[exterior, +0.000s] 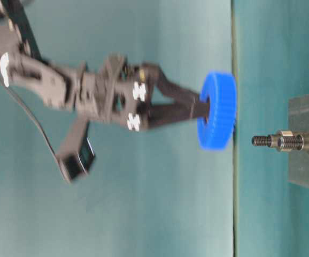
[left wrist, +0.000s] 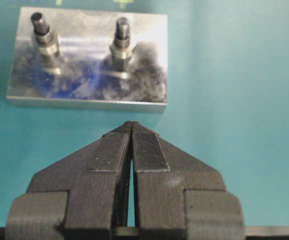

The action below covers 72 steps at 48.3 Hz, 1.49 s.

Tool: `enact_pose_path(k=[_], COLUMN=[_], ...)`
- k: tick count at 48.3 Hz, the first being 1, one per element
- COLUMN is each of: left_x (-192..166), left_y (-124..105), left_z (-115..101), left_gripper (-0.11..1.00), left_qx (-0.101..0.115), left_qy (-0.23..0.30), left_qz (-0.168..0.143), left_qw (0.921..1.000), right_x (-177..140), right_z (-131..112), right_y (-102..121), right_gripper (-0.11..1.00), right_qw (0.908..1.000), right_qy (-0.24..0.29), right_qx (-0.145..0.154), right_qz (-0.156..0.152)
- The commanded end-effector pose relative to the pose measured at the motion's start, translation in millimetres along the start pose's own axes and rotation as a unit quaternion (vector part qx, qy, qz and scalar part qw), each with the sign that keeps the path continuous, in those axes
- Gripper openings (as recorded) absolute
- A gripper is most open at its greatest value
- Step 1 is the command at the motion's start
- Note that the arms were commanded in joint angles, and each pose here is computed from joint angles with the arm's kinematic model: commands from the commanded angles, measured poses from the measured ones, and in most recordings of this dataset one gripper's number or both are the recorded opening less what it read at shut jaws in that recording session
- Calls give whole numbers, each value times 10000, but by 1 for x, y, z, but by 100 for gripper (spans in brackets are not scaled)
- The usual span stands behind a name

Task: Fit the large gear onto the shaft.
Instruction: 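Lift the blue gear and carry it over the upper shaft, then align the gear bearing with the upper shaft and push it on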

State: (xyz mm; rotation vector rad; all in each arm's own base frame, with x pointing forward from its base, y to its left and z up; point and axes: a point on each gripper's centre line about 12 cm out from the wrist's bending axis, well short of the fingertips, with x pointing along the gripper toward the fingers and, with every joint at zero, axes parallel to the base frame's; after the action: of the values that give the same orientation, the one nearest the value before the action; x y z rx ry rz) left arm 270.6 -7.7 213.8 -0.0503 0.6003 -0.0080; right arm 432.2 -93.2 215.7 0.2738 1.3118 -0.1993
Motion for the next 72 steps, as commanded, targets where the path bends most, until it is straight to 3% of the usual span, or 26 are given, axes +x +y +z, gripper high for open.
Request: enact_pose_path(k=[1, 18, 72], left_x=[-1, -2, -1], left_y=[-2, -3, -4], left_z=[8, 8, 9], left_gripper=[0, 0, 0], left_qx=[12, 17, 14], left_qy=[-144, -181, -265], left_qz=[-28, -50, -64], left_qw=[9999, 9998, 9996], right_x=[-11, 13, 26], right_z=[14, 33, 30], right_y=[2, 6, 6], right_gripper=[47, 47, 47], right_qw=[9998, 9995, 9994], right_qy=[-159, -10, 228], right_qx=[-103, -255, -214], right_qz=[42, 173, 163])
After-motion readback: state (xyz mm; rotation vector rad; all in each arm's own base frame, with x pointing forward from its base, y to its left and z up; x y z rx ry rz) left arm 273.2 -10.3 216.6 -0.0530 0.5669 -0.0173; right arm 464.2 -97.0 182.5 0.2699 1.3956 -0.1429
